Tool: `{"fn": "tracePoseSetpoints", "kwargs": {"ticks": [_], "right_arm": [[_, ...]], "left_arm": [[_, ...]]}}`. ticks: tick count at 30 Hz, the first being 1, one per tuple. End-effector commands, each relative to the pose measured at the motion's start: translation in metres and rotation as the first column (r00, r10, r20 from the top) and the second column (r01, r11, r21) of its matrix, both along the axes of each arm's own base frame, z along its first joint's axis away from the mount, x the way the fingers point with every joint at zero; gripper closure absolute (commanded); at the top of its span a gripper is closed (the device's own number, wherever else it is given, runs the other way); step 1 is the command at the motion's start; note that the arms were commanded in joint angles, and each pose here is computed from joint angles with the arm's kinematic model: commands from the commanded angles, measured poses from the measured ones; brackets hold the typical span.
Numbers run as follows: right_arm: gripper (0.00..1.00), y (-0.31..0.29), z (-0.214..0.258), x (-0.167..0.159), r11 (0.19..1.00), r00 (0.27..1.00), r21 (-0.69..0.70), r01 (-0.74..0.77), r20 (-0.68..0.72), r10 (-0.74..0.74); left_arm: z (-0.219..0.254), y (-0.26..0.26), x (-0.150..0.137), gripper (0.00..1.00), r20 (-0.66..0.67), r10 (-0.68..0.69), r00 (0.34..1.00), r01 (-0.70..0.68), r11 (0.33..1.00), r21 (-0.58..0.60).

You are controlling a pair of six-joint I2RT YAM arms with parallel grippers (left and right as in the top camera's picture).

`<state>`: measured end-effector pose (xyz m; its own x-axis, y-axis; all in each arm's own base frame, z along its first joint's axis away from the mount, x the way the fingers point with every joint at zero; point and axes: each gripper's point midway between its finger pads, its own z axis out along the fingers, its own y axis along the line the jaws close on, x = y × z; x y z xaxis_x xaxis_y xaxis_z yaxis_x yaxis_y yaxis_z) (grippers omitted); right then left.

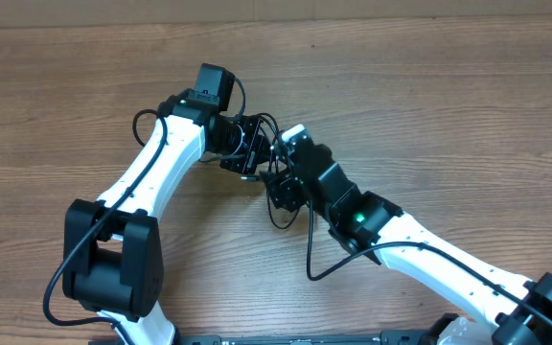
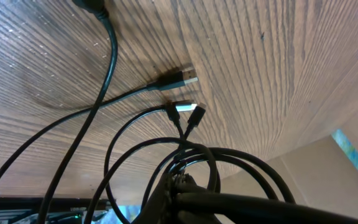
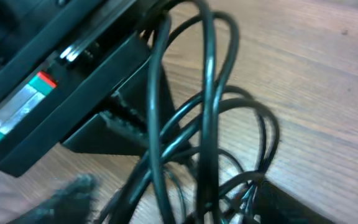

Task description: Untangle cables

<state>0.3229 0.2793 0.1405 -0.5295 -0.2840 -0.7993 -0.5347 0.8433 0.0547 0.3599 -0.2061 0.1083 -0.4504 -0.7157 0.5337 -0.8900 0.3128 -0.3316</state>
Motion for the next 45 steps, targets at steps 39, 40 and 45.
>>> {"fn": "tracePoseSetpoints", "kwargs": {"ticks": [39, 40, 45], "right_arm": [[0.96, -0.199, -0.003, 0.047, 0.865, 0.85, -0.069, 0.496, -0.162, -0.501], [0.96, -0.201, -0.003, 0.047, 0.863, 0.848, -0.07, 0.5, -0.162, -0.505], [0.96, -0.203, -0.003, 0.048, 0.86, 0.844, -0.069, 0.506, -0.164, -0.51]], "left_arm": [[0.114, 0.075, 0.036, 0.96, 0.891, -0.276, 0.36, 0.611, 0.791, -0.003], [0.135, 0.076, 0.036, 0.96, 0.94, -0.191, 0.284, 0.641, 0.767, -0.037], [0.157, 0.078, 0.035, 0.96, 0.977, -0.106, 0.184, 0.678, 0.734, -0.048]]}}
